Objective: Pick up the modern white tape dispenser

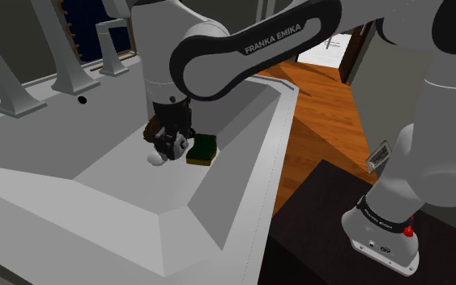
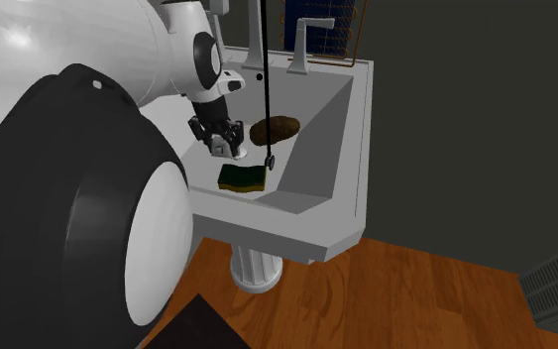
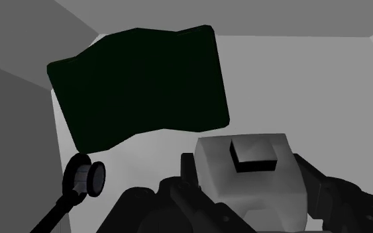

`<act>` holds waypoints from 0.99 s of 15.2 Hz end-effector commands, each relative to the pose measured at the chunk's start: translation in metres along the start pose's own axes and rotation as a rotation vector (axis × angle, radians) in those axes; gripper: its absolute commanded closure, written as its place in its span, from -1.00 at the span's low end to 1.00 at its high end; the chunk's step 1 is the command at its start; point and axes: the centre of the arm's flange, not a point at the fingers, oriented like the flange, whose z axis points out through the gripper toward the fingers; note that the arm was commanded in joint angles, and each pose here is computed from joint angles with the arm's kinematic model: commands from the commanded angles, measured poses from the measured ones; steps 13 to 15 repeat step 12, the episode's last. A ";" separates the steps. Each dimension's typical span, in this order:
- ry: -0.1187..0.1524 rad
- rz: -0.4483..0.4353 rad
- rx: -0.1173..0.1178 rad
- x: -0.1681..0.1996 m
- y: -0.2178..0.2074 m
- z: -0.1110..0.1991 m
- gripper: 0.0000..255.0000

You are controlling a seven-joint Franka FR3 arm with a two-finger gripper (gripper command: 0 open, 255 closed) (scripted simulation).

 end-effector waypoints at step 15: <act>0.000 0.000 0.000 0.001 0.004 -0.059 1.00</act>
